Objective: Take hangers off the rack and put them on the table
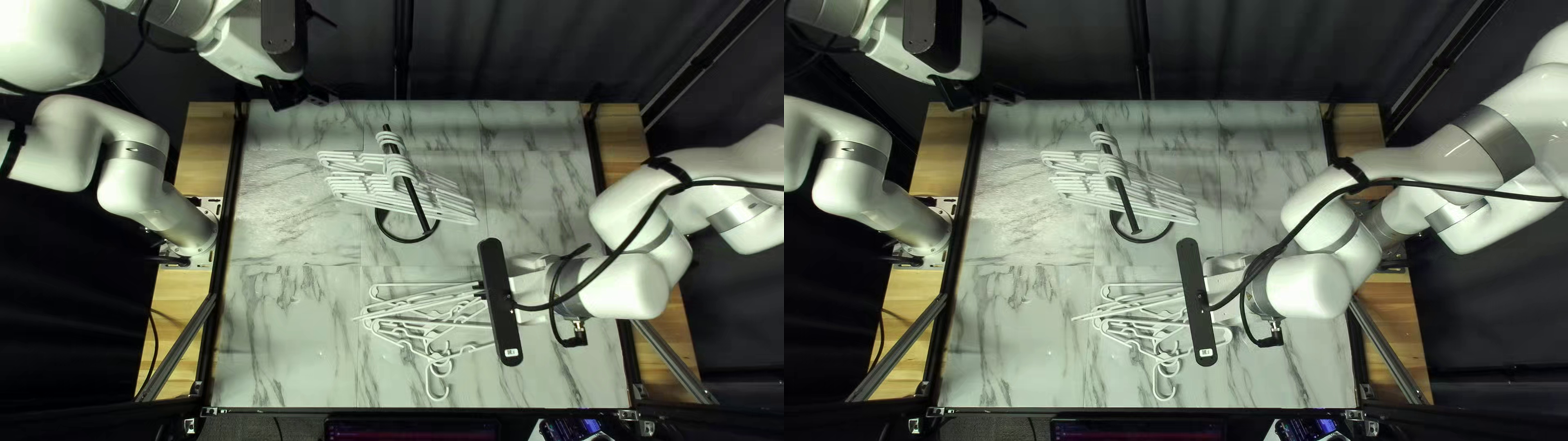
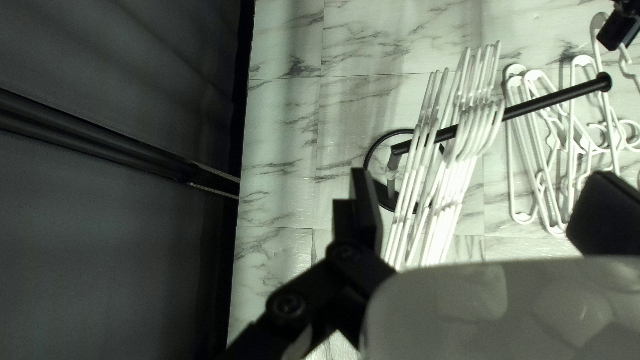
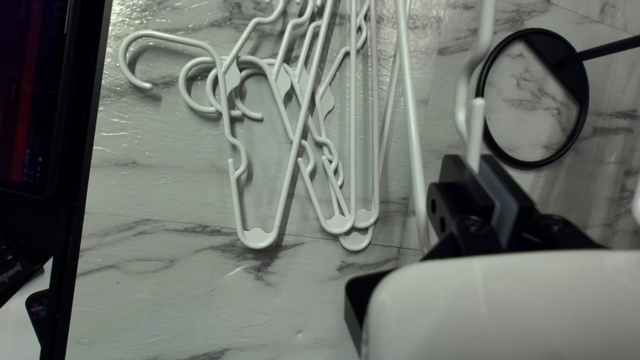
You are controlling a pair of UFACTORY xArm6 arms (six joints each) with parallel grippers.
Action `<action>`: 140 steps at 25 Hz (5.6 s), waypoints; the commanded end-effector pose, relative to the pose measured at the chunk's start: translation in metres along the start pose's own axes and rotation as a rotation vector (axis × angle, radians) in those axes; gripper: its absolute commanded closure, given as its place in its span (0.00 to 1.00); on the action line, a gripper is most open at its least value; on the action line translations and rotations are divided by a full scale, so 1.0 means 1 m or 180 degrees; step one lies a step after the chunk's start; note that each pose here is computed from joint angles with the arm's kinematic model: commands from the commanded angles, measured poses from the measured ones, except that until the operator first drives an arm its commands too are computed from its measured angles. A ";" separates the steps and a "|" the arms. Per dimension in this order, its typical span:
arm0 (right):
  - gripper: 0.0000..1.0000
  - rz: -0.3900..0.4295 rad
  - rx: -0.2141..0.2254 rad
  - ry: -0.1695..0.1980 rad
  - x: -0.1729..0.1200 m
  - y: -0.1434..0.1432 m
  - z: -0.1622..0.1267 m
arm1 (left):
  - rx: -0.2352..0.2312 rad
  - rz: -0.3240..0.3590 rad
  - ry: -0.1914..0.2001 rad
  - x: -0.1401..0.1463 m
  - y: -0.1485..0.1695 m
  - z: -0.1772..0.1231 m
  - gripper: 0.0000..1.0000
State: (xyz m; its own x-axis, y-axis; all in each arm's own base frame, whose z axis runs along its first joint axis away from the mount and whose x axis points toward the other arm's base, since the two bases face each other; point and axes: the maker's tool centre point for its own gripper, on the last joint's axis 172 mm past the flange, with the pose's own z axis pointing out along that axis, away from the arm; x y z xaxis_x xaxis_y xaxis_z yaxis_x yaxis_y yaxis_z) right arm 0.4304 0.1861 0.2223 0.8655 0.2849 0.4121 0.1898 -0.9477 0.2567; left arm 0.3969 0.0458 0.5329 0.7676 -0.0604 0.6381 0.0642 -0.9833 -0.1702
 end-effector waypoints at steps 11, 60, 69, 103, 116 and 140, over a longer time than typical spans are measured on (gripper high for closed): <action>1.00 0.0074 -0.1584 0.0184 0.016 -0.025 0.060 | 0.0000 0.0000 0.0000 0.000 0.000 0.000 0.00; 1.00 -0.1465 -0.2387 0.0060 -0.029 -0.041 0.077 | 0.0000 0.0000 0.0000 0.000 0.000 0.000 0.00; 1.00 -0.1829 -0.2645 0.0183 -0.039 -0.042 0.081 | 0.0000 0.0000 0.0000 0.000 0.000 0.000 0.00; 0.99 -0.1557 -0.3156 -0.0207 -0.047 -0.060 0.100 | 0.0000 0.0000 0.0000 0.000 0.000 0.000 0.00; 0.00 -0.1474 -0.3006 -0.0224 -0.038 -0.062 0.090 | 0.0000 0.0000 0.0000 0.000 0.000 0.000 0.00; 0.00 -0.1127 -0.1401 0.0172 -0.035 -0.068 0.071 | 0.0000 0.0000 0.0000 0.000 0.000 0.000 0.00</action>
State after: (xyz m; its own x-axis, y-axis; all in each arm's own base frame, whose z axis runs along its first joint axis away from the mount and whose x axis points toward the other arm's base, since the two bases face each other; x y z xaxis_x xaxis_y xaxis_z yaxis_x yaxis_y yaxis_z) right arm 0.4192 0.2325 0.1281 0.7597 0.6048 0.2391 0.2506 -0.6115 0.7505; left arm 0.3969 0.0458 0.5329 0.7676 -0.0603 0.6381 0.0642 -0.9833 -0.1702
